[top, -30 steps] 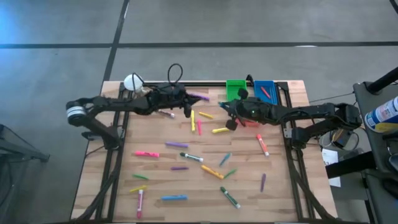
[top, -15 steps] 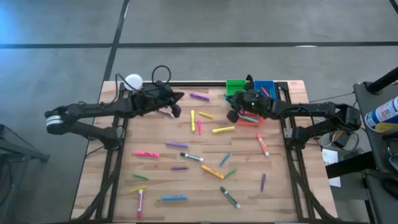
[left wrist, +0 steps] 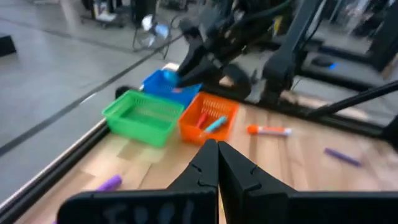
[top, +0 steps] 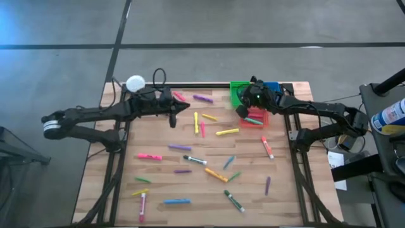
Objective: Pick & Place Markers
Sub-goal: Put the top blue pen into the blue bin
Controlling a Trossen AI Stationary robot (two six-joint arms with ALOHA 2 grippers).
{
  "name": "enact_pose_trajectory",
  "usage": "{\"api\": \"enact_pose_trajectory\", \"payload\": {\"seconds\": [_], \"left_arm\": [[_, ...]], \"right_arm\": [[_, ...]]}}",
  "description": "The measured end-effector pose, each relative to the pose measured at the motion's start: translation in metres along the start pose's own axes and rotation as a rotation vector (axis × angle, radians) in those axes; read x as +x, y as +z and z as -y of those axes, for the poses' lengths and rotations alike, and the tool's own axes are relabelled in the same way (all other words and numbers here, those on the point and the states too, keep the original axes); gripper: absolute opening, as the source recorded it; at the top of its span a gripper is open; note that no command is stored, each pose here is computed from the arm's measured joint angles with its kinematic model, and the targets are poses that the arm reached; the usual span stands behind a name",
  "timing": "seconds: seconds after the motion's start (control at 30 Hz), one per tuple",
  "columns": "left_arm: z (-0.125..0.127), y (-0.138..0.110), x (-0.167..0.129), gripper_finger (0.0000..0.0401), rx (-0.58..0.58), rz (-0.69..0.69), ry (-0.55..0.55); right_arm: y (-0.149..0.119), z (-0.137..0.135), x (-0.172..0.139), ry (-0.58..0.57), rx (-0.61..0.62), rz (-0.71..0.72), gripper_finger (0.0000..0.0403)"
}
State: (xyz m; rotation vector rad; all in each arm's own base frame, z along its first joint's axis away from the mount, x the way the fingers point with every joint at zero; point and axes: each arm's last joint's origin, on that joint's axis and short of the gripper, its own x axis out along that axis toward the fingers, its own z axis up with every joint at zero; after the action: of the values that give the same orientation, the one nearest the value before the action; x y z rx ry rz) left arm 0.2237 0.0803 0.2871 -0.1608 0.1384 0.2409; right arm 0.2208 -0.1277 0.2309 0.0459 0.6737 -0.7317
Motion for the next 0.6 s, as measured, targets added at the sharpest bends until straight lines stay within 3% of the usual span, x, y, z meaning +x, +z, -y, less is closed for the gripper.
{"api": "enact_pose_trajectory", "payload": {"seconds": [0.27,0.43,0.6], "left_arm": [[-0.004,-0.012,-0.029,0.0000,0.001,0.083,0.010],[-0.005,-0.026,-0.036,0.0000,-0.002,0.136,0.013],[-0.008,-0.040,-0.037,0.0000,-0.017,0.147,0.057]], "right_arm": [[-0.011,0.046,-0.003,-0.072,0.187,-0.098,0.0054],[-0.018,0.069,-0.007,-0.060,0.285,-0.133,0.0054],[-0.027,0.088,-0.011,-0.127,0.390,-0.183,0.0054]]}}
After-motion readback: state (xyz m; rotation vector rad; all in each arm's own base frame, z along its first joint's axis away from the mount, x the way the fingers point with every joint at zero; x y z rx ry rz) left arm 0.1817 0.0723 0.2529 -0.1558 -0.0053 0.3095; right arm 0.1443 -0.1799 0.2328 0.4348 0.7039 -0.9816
